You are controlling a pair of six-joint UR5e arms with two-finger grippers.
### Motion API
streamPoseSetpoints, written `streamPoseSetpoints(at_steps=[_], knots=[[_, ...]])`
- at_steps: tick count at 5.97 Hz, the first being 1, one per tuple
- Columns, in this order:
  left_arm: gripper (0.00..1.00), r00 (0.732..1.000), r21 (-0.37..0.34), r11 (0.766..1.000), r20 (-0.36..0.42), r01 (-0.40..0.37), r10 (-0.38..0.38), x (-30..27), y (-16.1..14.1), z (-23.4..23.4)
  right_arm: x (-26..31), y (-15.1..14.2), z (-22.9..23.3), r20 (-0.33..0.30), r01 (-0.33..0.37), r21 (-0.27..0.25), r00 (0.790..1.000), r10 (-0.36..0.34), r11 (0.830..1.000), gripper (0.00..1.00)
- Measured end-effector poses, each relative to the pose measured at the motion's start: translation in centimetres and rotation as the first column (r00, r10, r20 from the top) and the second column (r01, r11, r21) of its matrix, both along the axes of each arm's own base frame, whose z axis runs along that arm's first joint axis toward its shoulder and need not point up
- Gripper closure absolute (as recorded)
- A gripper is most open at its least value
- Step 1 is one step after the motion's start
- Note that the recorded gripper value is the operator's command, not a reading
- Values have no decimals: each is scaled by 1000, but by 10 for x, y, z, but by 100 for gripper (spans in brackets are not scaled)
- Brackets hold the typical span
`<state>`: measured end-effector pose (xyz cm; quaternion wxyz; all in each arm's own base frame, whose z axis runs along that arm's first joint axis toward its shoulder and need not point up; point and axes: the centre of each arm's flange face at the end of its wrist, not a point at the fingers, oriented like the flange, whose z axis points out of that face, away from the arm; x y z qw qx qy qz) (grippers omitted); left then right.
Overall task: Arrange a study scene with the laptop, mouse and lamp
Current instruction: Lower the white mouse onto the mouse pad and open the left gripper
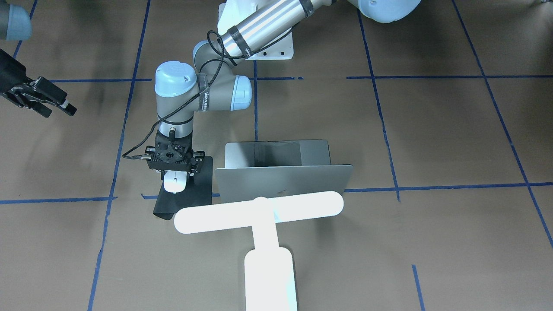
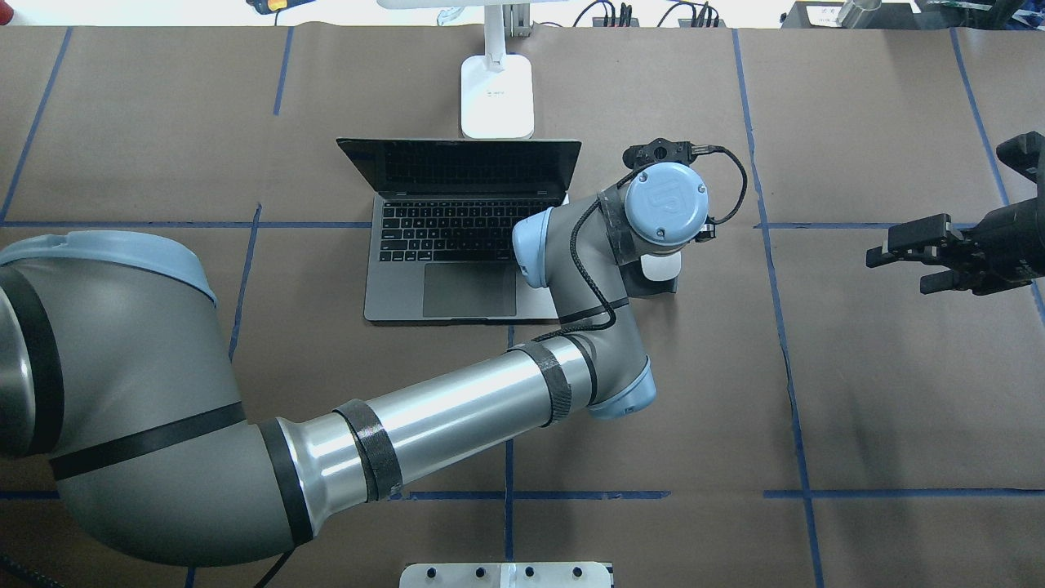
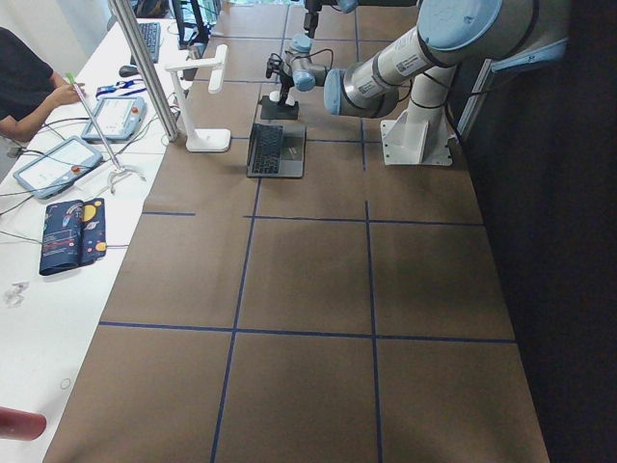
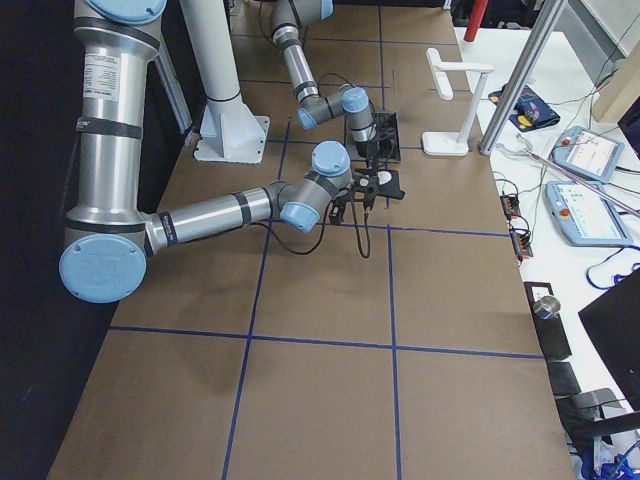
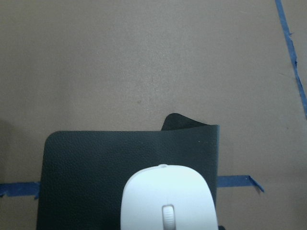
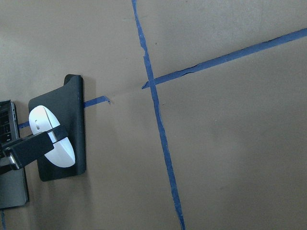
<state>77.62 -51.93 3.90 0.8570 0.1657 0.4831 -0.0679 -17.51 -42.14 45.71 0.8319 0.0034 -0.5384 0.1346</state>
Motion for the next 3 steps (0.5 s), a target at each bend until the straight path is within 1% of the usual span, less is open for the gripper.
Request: streamPoseSetpoints(at_steps=[1, 2, 3], knots=[[28, 1000, -1, 1000, 1, 2, -2, -1, -1, 1, 0, 0, 2, -1, 1, -3, 1000, -1, 1000, 0], [9, 1000, -1, 1000, 2, 3, -3, -2, -3, 2, 0, 0, 3, -2, 1, -4, 1000, -1, 1000, 0], [1, 1000, 0, 1000, 3, 5, -5, -3, -5, 2, 0, -1, 4, -3, 1, -6, 1000, -1, 1000, 0]])
